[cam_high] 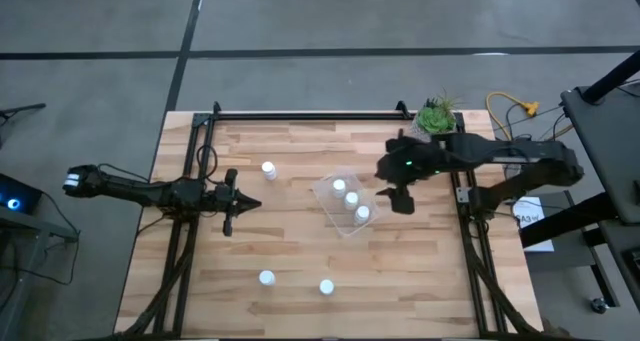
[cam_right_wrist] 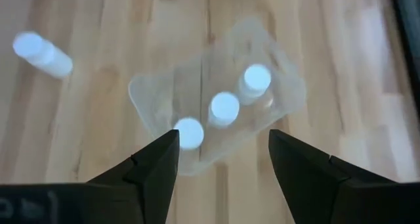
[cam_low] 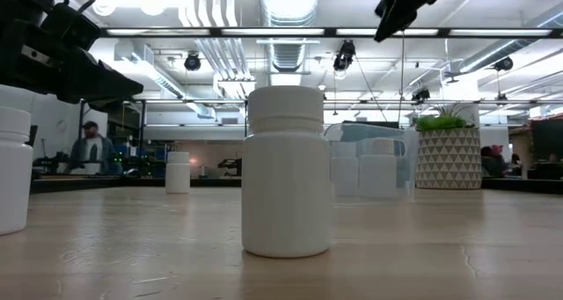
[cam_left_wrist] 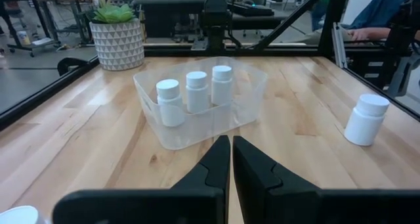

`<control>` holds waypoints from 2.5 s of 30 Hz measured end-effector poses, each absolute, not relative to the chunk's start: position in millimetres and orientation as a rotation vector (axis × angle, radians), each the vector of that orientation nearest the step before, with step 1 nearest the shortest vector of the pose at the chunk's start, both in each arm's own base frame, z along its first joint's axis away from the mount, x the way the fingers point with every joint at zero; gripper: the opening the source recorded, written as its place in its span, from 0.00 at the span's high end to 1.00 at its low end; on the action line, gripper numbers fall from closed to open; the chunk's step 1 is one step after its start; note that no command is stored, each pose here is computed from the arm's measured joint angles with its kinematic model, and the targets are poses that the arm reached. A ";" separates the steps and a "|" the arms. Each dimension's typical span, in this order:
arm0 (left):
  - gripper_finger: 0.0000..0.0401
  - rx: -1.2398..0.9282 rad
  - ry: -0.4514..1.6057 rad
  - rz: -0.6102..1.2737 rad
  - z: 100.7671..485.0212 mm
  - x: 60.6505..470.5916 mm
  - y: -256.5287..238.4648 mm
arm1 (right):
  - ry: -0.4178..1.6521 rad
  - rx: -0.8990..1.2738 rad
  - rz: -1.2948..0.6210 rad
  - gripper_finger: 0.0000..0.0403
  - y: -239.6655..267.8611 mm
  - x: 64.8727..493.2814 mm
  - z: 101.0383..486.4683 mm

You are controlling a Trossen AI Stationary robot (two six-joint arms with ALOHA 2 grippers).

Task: Pick and place pill bottles into a basket
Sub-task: Put the white pill bottle into the transparent bin

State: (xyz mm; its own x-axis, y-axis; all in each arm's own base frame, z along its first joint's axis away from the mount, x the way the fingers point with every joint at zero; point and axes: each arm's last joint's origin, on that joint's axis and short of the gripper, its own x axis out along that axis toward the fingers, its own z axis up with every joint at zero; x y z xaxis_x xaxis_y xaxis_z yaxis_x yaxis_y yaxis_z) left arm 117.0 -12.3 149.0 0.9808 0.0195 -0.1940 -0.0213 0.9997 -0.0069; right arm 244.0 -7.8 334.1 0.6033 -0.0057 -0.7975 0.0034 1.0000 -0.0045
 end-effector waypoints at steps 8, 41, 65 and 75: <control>1.00 0.043 0.194 0.056 149.1 117.0 -11.1 | 0.811 -0.035 -0.016 0.44 -7.4 213.9 315.8; 1.00 0.088 0.263 0.279 143.8 119.0 -5.1 | 0.664 -0.026 -0.023 0.45 -6.2 186.2 253.5; 0.46 0.097 0.298 0.409 166.3 133.1 10.0 | 0.535 -0.156 -0.023 0.78 -7.9 185.0 242.2; 0.46 0.091 0.276 0.325 167.6 133.5 7.8 | 0.346 -0.163 -0.065 0.97 -14.8 151.5 217.4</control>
